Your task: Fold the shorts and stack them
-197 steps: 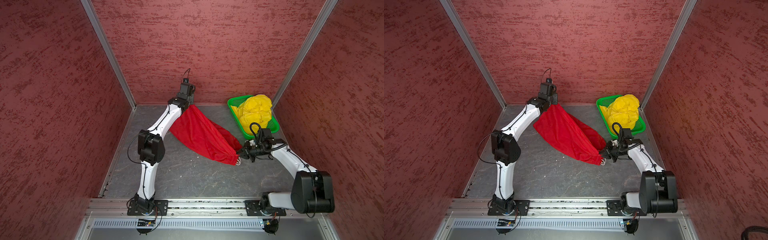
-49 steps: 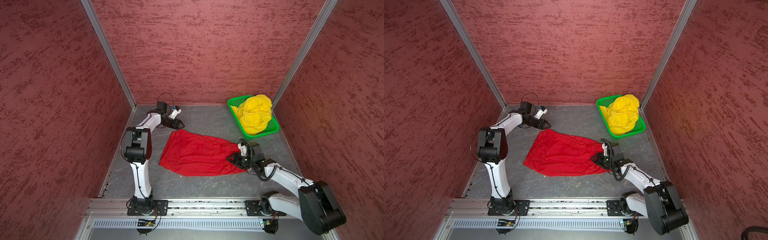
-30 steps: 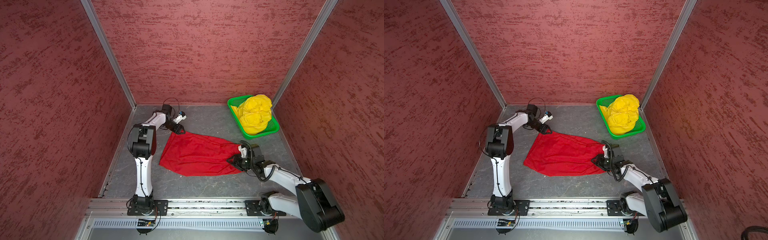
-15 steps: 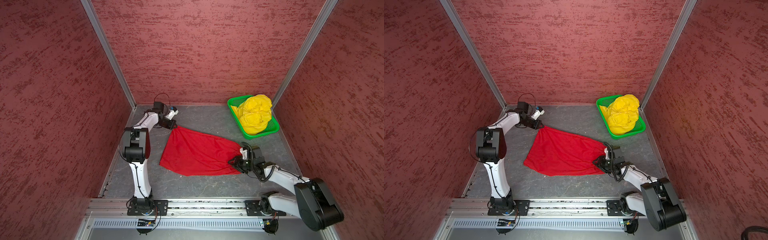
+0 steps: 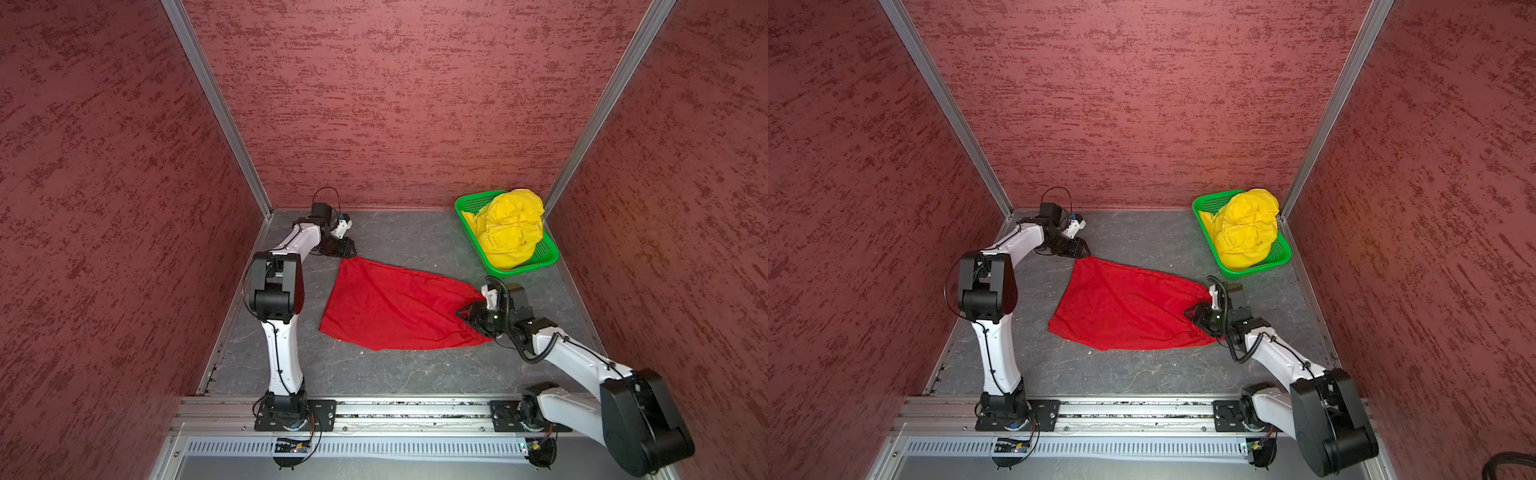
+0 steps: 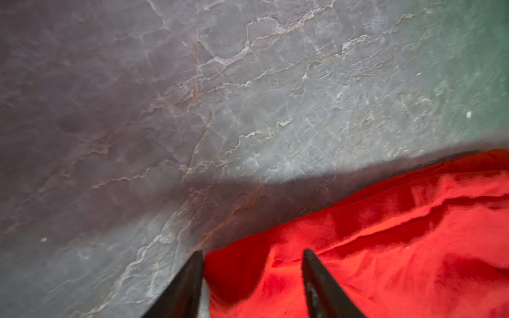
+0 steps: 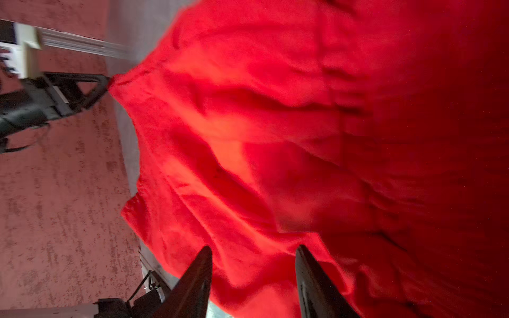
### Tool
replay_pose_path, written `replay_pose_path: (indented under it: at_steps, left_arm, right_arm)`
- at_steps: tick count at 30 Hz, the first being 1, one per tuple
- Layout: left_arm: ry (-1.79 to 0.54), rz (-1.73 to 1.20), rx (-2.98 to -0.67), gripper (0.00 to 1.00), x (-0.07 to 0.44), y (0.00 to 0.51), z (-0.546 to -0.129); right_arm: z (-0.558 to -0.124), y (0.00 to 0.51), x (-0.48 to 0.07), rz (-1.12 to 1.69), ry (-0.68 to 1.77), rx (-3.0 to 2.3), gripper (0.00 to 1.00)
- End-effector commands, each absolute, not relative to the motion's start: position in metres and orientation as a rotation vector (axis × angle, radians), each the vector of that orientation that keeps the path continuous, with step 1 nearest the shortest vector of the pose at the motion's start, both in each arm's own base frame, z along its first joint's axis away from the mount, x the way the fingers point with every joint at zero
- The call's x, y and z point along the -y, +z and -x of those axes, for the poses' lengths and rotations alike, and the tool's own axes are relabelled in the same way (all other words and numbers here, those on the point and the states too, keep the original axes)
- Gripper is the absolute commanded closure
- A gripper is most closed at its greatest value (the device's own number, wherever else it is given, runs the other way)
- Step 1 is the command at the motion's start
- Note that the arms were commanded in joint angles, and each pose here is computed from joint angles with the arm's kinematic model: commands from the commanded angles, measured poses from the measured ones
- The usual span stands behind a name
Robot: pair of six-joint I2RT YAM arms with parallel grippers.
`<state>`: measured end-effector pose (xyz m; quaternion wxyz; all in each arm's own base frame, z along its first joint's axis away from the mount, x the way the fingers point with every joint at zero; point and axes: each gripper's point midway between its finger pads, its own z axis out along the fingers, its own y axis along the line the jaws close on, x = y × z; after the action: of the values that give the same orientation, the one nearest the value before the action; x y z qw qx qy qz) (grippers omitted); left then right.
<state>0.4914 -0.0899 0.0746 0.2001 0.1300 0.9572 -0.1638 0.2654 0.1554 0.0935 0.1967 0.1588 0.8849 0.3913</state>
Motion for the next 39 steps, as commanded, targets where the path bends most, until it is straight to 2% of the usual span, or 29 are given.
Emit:
replay_pose_path:
  at_steps: [1,5,12,18,22,30,34,36,39]
  left_arm:
    - [-0.370,-0.231,-2.599,0.36,0.081,0.124,-0.494]
    - [-0.383,-0.146,-2.567,0.35,0.087,0.154,-0.468]
    - [-0.518,-0.071,-2.557,0.49,0.127,0.154,-0.398]
    - [-0.633,0.123,-2.617,0.66,0.150,0.116,-0.340]
    - [-0.582,0.277,-2.685,0.82,0.142,0.079,-0.312]
    - [-0.371,0.543,-2.825,0.99,0.100,0.021,-0.275]
    - [-0.271,0.603,-2.842,1.00,0.082,0.013,-0.260]
    - [-0.269,0.609,-2.830,1.00,0.080,0.019,-0.257]
    - [-0.355,0.592,-2.770,0.92,0.088,0.040,-0.261]
  right_arm:
    - [-0.285,0.136,-0.153,-0.387,1.060,-2.391,0.49]
    - [-0.305,0.153,-0.154,-0.336,1.007,-2.367,0.50]
    - [-0.329,0.131,-0.176,-0.295,0.991,-2.417,0.53]
    - [-0.326,0.078,-0.165,-0.385,0.889,-2.524,0.55]
    - [-0.314,0.042,-0.150,-0.489,0.810,-2.602,0.57]
    - [-0.296,0.006,-0.108,-0.647,0.567,-2.675,0.58]
    - [-0.297,0.014,-0.099,-0.677,0.511,-2.650,0.58]
    - [-0.305,0.039,-0.102,-0.655,0.559,-2.579,0.55]
    - [-0.314,0.081,-0.118,-0.575,0.674,-2.487,0.54]
